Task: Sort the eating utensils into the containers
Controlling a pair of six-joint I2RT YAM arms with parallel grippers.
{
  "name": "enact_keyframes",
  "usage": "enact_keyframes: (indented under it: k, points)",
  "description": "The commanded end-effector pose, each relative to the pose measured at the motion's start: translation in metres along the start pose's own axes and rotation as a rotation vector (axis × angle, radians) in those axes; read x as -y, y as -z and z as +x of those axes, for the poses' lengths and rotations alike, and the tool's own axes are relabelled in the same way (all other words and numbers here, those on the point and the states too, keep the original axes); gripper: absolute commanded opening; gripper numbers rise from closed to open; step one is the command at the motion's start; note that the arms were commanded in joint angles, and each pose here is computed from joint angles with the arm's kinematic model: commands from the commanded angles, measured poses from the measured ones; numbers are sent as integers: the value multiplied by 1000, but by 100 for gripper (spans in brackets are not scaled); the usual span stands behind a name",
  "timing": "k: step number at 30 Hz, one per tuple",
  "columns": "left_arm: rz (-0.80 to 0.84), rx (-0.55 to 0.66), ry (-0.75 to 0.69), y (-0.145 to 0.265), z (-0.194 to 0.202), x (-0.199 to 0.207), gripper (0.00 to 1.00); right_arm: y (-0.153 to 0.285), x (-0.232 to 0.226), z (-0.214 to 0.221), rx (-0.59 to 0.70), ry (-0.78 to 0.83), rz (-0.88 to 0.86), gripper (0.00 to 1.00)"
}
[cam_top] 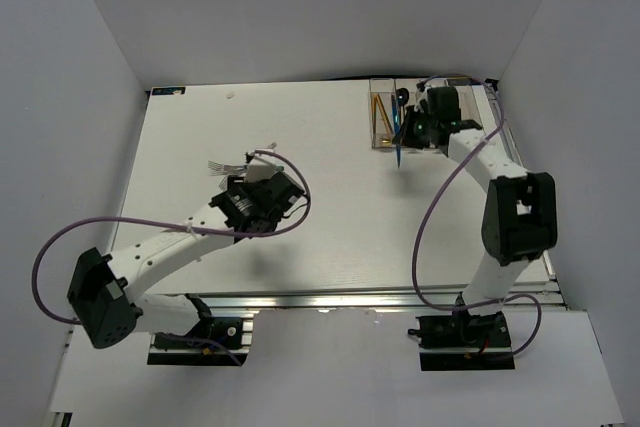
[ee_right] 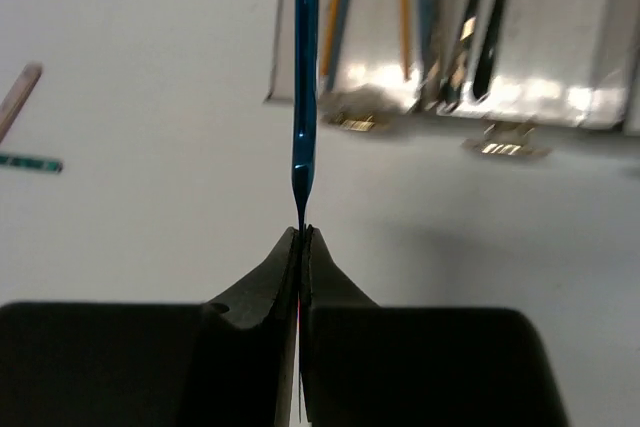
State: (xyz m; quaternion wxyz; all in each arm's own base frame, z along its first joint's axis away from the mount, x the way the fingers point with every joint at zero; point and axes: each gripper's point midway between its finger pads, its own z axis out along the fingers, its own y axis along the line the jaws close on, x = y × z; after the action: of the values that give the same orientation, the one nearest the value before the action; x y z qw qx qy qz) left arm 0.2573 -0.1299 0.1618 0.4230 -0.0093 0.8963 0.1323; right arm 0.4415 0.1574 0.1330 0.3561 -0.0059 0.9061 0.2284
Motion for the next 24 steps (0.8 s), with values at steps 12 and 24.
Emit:
enact_keyframes:
  k: [12, 24]
  points:
    - [64, 97, 23, 5, -6, -8, 76, -32, 124, -122, 20, 101, 249, 0]
    - [125, 56, -10, 3, 3, 7, 76, -61, 161, -139, 68, 105, 291, 0]
